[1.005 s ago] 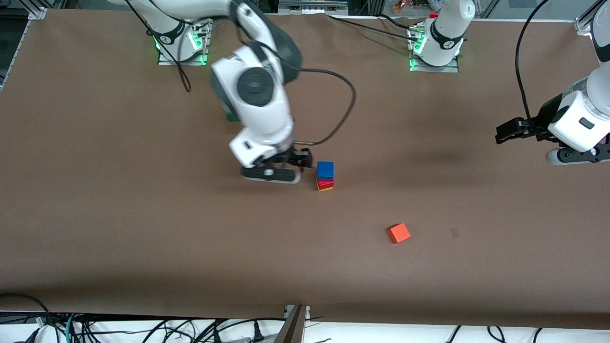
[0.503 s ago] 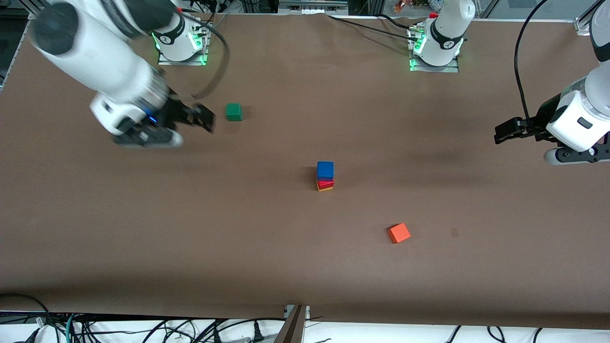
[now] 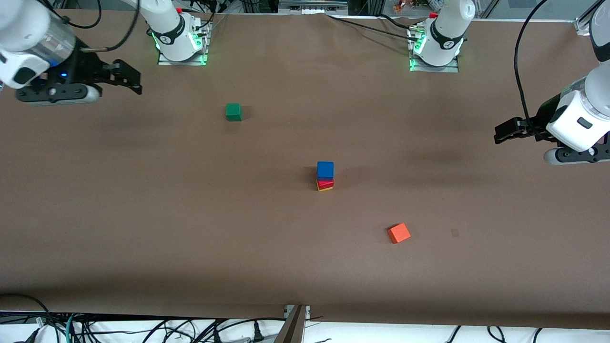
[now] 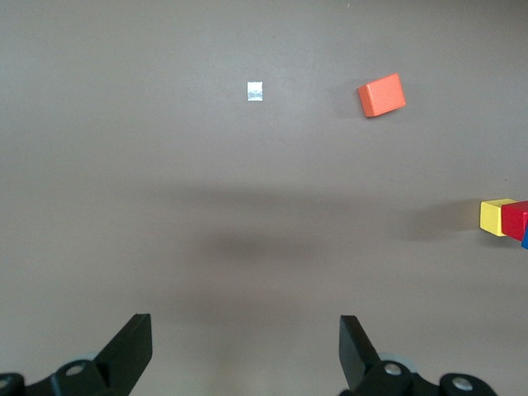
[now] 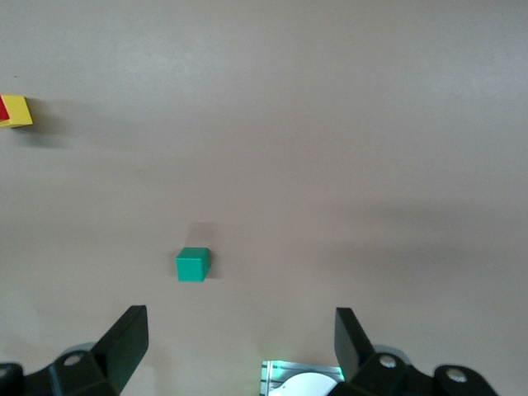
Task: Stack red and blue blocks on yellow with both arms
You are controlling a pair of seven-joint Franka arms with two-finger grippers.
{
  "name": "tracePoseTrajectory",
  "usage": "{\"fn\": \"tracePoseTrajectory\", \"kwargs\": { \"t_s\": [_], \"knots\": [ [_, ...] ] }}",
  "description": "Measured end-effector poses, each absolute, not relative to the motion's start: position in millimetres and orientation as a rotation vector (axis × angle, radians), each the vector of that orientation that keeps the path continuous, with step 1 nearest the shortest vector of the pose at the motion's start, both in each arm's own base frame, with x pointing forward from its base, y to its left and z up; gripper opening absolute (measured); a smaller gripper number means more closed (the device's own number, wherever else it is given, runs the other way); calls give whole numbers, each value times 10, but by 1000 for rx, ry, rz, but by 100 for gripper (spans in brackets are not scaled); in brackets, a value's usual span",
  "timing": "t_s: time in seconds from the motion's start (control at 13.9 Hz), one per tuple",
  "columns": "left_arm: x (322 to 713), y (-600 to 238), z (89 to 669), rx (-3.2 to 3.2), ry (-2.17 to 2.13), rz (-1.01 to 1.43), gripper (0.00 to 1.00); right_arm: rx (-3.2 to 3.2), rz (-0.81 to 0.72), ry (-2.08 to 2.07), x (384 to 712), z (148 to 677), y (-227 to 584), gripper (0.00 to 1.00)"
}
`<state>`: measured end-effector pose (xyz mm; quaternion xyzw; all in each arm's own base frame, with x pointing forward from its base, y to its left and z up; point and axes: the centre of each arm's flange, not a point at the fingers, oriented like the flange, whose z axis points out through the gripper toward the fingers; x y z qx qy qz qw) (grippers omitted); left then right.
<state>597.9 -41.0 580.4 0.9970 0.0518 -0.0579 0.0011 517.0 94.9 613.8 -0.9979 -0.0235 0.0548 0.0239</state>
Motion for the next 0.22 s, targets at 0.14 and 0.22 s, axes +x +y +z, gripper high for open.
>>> {"fn": "tracePoseTrajectory", "kwargs": {
  "t_s": [0.14,0.22],
  "knots": [
    [5979,-407,5804,3130,163,-182,100,-3102,157,-82,5189,6153,941,100],
    [5979,-404,5804,3130,164,-182,100,-3107,149,-91,5206,6168,972,100]
  ]
}}
